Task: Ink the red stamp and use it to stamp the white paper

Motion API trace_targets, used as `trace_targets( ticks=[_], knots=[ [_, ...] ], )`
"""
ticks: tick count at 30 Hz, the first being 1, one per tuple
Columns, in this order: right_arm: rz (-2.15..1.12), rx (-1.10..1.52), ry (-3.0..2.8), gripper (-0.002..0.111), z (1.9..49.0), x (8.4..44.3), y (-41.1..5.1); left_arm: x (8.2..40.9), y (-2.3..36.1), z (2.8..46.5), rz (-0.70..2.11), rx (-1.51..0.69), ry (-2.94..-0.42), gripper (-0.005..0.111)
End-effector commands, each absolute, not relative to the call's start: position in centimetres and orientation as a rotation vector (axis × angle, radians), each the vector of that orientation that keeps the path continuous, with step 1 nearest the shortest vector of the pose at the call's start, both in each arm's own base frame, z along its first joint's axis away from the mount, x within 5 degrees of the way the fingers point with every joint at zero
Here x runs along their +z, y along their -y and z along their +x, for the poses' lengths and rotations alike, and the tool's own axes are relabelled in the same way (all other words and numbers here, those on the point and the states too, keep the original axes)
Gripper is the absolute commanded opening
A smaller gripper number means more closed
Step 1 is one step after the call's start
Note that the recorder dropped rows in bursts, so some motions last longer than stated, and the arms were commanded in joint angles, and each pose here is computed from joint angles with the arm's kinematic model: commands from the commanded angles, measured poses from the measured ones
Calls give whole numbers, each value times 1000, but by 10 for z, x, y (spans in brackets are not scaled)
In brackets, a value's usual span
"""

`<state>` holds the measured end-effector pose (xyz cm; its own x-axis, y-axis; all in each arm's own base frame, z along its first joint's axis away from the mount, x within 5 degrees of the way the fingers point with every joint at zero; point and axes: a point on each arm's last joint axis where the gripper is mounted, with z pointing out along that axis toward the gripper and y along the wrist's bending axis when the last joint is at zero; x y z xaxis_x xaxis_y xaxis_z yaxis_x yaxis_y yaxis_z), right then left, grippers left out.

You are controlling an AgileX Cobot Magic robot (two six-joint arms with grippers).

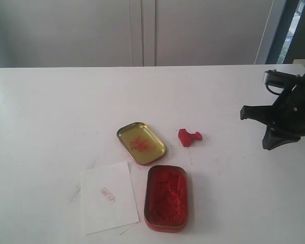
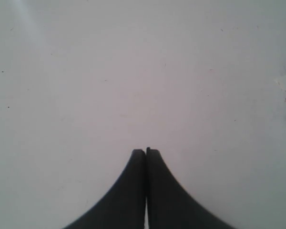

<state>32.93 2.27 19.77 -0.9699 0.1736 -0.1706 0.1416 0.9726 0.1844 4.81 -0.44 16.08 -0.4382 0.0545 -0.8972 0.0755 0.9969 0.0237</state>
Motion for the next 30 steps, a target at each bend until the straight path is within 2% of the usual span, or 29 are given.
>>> trace_targets(
  ticks=[1,18,30],
  knots=[
    [260,195,-2923,0,318,207,-15,158,4,48,88,-25,-2034,0],
    [253,124,-2744,0,280,251,-9,158,4,48,88,-25,-2034,0],
    [260,101,-2488,0,230,295,-4,158,4,48,88,-25,-2034,0]
  ],
)
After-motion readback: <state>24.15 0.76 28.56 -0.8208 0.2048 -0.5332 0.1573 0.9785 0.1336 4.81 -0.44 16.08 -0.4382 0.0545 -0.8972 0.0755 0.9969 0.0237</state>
